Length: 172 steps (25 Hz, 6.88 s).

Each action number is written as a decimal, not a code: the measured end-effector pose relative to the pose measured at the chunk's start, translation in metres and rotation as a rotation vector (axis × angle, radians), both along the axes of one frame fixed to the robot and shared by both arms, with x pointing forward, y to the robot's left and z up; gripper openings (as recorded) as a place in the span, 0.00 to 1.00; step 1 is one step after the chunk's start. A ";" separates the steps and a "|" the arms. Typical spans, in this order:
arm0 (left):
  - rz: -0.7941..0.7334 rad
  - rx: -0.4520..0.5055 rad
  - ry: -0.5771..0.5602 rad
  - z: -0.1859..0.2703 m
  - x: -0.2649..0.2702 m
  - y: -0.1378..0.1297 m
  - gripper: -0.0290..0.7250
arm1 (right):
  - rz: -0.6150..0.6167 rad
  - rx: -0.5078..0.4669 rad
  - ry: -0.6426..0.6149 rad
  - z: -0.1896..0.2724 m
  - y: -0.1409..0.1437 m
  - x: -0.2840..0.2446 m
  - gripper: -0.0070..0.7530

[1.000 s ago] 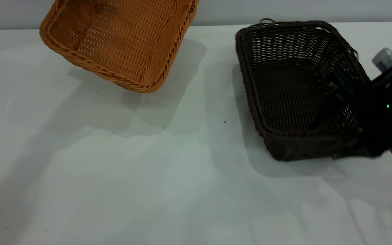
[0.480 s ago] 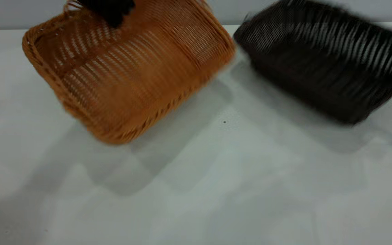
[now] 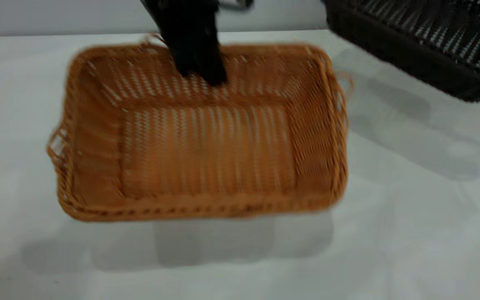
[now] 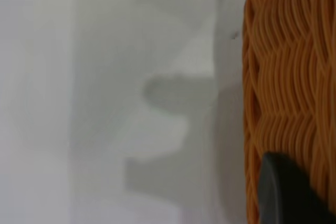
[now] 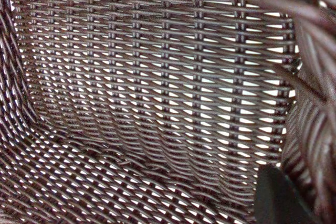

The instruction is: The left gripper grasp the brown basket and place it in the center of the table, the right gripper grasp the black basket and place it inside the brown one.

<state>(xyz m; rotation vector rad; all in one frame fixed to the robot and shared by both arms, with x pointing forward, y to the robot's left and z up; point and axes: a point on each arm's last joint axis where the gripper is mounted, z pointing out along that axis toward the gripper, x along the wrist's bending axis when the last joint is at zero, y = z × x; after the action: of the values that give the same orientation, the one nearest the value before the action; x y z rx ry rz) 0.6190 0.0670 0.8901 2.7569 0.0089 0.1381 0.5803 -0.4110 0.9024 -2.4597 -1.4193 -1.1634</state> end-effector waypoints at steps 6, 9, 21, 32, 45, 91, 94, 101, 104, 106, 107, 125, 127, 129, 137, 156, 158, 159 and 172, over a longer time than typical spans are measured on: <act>-0.070 -0.024 0.002 -0.031 -0.006 -0.018 0.17 | 0.046 0.014 0.006 0.000 0.003 -0.002 0.11; -0.061 -0.029 -0.009 -0.033 -0.005 -0.019 0.29 | 0.064 0.032 0.004 0.002 0.005 -0.002 0.11; 0.356 -0.172 -0.030 0.022 0.014 -0.006 0.82 | 0.097 0.091 0.053 0.002 0.010 -0.007 0.11; 0.878 -0.348 -0.042 0.100 0.053 0.111 0.79 | 0.361 0.022 0.192 0.038 0.102 -0.011 0.11; 0.913 -0.347 -0.045 0.100 0.056 0.125 0.78 | 0.559 -0.092 0.195 0.024 0.220 -0.017 0.11; 0.830 -0.455 -0.304 0.289 -0.053 0.175 0.78 | 0.639 -0.328 -0.508 0.243 0.159 -0.141 0.78; 0.899 -0.459 -0.262 0.309 -0.081 0.190 0.78 | 0.674 -0.371 -0.520 0.254 0.159 -0.172 0.78; 1.032 -0.338 -0.105 0.326 -0.146 0.203 0.78 | 0.688 -0.410 -0.545 0.240 0.160 -0.226 0.78; 1.177 -0.306 -0.107 0.327 -0.169 0.212 0.78 | 0.691 -0.421 -0.544 0.223 0.161 -0.247 0.78; 1.251 -0.300 -0.121 0.326 -0.184 0.217 0.78 | 0.691 -0.439 -0.547 0.213 0.160 -0.259 0.78; 1.272 -0.295 -0.131 0.324 -0.193 0.219 0.78 | 0.691 -0.446 -0.550 0.208 0.160 -0.264 0.78; 1.258 -0.430 -0.162 0.220 -0.358 0.217 0.78 | 0.495 -0.734 -0.527 0.170 0.134 -0.337 0.78; 1.250 -0.448 -0.177 0.212 -0.368 0.216 0.78 | 0.480 -0.754 -0.530 0.169 0.132 -0.340 0.78; 1.243 -0.467 -0.200 0.206 -0.377 0.216 0.78 | 0.471 -0.763 -0.535 0.169 0.130 -0.342 0.78; 1.229 -0.508 -0.255 0.195 -0.393 0.217 0.78 | 0.471 -0.779 -0.546 0.163 0.130 -0.343 0.78; 1.309 -0.371 -0.247 0.160 -0.385 0.227 0.78 | 0.455 -0.784 -0.607 0.140 0.131 -0.353 0.78; 1.321 -0.348 -0.237 0.153 -0.383 0.228 0.78 | 0.455 -0.784 -0.607 0.140 0.131 -0.353 0.78; 1.326 -0.343 -0.236 0.151 -0.383 0.228 0.78 | 0.455 -0.784 -0.607 0.140 0.131 -0.353 0.78; 1.377 -0.356 -0.259 0.146 -0.377 0.231 0.78 | 0.456 -0.783 -0.607 0.140 0.131 -0.353 0.78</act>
<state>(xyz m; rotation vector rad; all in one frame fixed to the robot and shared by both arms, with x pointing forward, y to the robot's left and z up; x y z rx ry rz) 0.2415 0.2984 1.0360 1.8760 1.6315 0.7330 0.2277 -0.2803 1.0421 -1.9542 -2.8799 -1.5007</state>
